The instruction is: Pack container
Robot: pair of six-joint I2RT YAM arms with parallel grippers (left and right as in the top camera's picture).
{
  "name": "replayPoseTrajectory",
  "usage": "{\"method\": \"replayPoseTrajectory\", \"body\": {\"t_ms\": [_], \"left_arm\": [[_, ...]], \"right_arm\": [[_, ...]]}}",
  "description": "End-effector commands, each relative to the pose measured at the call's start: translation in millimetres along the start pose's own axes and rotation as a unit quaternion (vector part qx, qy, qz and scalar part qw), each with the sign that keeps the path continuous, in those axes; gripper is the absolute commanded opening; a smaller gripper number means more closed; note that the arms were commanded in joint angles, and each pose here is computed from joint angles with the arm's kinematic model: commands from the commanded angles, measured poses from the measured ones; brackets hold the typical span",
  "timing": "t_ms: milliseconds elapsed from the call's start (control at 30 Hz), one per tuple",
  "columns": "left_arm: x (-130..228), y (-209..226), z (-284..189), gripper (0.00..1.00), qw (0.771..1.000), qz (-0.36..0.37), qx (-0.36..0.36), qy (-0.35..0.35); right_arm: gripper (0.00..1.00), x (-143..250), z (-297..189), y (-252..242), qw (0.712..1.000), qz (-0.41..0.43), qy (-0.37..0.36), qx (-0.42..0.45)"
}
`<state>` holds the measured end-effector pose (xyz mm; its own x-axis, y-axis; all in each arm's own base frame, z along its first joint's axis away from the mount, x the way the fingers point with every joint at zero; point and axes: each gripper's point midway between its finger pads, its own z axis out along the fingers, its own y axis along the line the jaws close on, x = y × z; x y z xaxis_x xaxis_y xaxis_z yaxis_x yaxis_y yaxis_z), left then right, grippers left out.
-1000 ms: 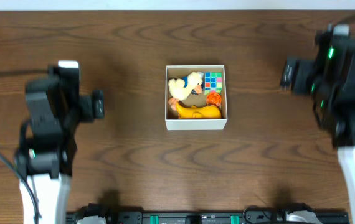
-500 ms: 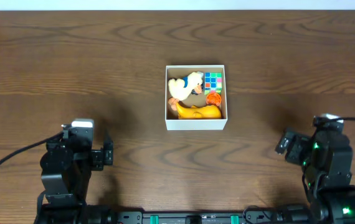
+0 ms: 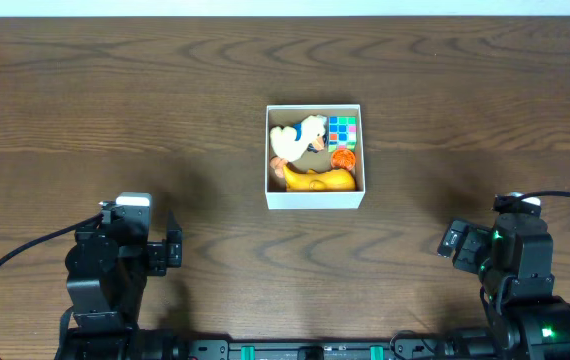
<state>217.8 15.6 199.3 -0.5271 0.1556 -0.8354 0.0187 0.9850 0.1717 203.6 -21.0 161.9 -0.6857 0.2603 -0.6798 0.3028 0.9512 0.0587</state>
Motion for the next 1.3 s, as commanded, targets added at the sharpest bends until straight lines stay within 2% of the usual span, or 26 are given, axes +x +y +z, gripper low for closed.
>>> {"method": "replayPoseTrajectory", "body": {"t_ms": [0,267,467,667,733,867,967,1133,1267], "left_arm": [[2.4,-1.6,1.1,0.98,1.0,0.008,0.003,0.004],[2.4,-1.6,1.1,0.98,1.0,0.008,0.003,0.004],[2.4,-1.6,1.1,0.98,1.0,0.008,0.003,0.004],[2.4,-1.6,1.1,0.98,1.0,0.008,0.003,0.004],[2.4,-1.6,1.1,0.98,1.0,0.008,0.003,0.004],[2.4,-1.6,1.1,0.98,1.0,0.008,0.003,0.004],[2.4,-1.6,1.1,0.98,1.0,0.008,0.003,0.004],[2.4,-1.6,1.1,0.98,1.0,0.008,0.003,0.004],[2.4,-1.6,1.1,0.98,1.0,0.008,0.003,0.004]], "right_arm": [[0.99,0.5,0.2,-3.6,1.0,0.011,0.0,0.007],[0.99,6.5,-9.7,-5.9,1.0,0.01,-0.01,-0.003],[0.99,12.4,-32.7,-11.4,0.993,0.021,-0.105,-0.04],[0.99,15.9,-26.2,-13.7,0.981,0.04,-0.18,-0.06],[0.99,4.3,-19.4,-7.7,0.977,0.017,-0.204,-0.065],[0.99,-28.6,-12.5,8.3,0.95,-0.048,-0.298,-0.079],[0.99,-33.8,2.8,14.9,0.936,-0.063,-0.335,-0.085],[0.99,-19.2,31.8,27.0,0.929,-0.073,-0.346,-0.114],[0.99,-18.1,30.8,34.1,0.921,-0.116,-0.353,-0.118]]}}
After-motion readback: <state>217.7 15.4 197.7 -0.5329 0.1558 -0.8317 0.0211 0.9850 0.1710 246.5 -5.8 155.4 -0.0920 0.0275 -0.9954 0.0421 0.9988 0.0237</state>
